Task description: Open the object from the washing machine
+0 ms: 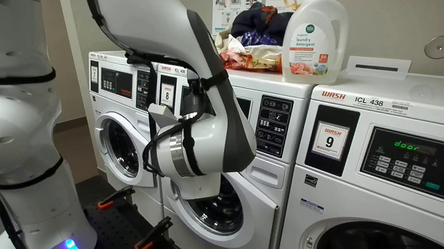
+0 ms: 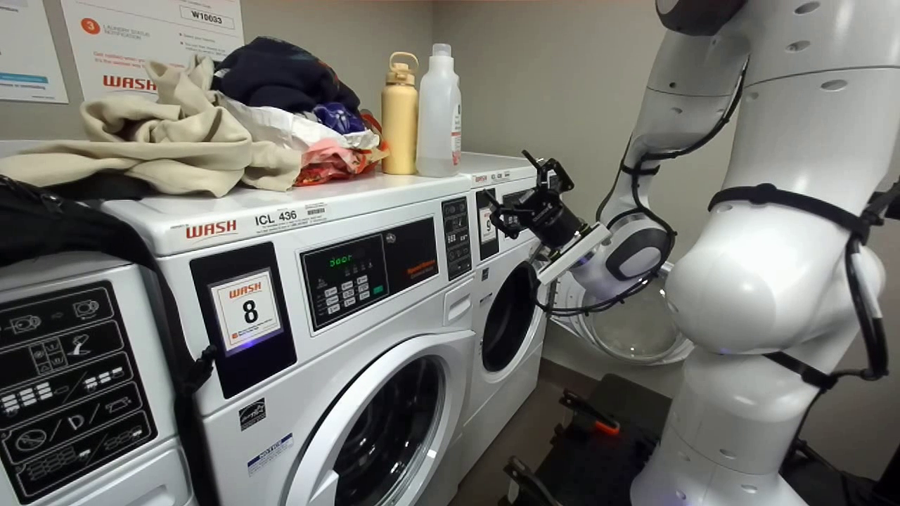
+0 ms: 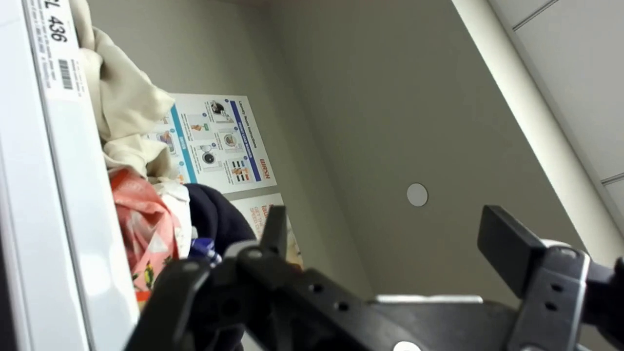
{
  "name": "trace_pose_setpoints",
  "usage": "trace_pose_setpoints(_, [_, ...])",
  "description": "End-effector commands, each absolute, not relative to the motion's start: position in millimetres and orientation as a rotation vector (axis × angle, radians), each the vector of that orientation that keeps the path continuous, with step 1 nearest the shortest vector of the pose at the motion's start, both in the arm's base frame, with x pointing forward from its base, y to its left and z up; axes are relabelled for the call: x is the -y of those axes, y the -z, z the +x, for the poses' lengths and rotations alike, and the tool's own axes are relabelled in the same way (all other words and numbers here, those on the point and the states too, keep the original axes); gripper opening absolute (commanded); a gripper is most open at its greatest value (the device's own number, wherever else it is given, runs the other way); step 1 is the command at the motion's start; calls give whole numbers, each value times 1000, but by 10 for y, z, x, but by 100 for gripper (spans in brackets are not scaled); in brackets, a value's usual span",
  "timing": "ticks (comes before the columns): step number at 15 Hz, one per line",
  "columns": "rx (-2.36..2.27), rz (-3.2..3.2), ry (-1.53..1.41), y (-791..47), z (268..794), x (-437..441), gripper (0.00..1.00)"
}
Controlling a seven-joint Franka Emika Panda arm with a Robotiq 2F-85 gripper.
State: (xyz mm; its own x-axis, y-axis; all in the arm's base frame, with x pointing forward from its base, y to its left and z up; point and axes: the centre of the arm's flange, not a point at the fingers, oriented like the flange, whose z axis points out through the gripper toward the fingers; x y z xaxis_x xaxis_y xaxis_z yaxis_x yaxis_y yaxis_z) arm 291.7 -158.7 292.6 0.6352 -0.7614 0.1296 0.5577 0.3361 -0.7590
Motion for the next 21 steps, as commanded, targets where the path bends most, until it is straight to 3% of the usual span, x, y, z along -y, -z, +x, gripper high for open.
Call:
trace_pose_setpoints(1, [-335,-869,977,-2615,2962,1699,100])
trace_pose_setpoints(13, [-540,-930,1254,-1750,3103,2151,100])
trace_pose_setpoints(21, [-645,-921,1288,-1222,3148,2203,100])
